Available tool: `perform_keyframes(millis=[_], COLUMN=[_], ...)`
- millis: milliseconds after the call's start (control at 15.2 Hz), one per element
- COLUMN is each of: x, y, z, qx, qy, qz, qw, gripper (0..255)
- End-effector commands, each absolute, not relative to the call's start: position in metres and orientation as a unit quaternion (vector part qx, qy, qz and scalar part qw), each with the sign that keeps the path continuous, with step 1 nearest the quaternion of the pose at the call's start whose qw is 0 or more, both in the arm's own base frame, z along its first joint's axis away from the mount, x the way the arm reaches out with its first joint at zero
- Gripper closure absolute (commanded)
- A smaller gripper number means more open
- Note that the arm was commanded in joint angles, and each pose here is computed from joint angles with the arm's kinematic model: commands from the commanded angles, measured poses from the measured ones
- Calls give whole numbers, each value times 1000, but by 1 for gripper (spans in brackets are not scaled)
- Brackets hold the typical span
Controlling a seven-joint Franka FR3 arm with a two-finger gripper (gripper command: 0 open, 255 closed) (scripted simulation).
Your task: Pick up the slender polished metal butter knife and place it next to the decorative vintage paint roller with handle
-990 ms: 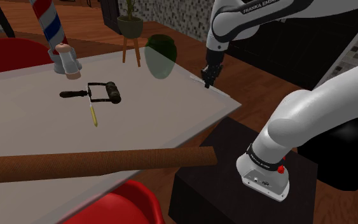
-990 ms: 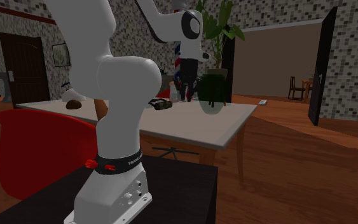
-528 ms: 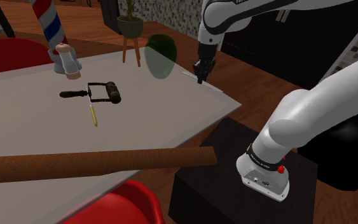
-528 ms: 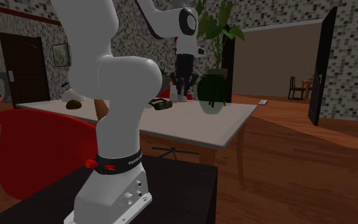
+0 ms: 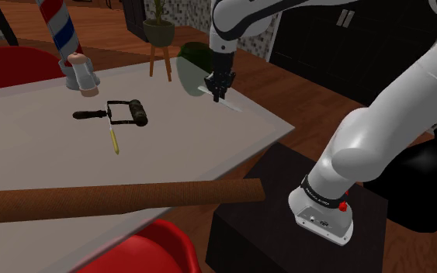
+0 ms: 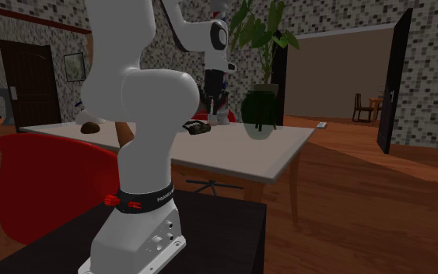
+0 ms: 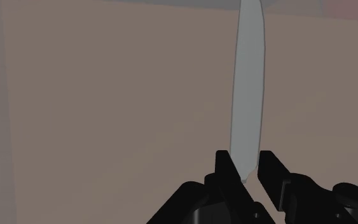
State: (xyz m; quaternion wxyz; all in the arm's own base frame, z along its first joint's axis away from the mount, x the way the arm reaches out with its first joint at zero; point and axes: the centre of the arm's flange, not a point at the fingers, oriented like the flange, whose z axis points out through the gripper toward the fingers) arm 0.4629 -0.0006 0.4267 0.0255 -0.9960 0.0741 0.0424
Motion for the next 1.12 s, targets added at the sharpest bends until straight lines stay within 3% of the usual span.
perform_keyframes(millis=[0, 1056], x=[484, 631], y=[15, 150], z=[428, 423], qx=[-996, -996], qy=[74, 74], qz=[42, 42], qw=[26, 26], gripper=[255, 255])
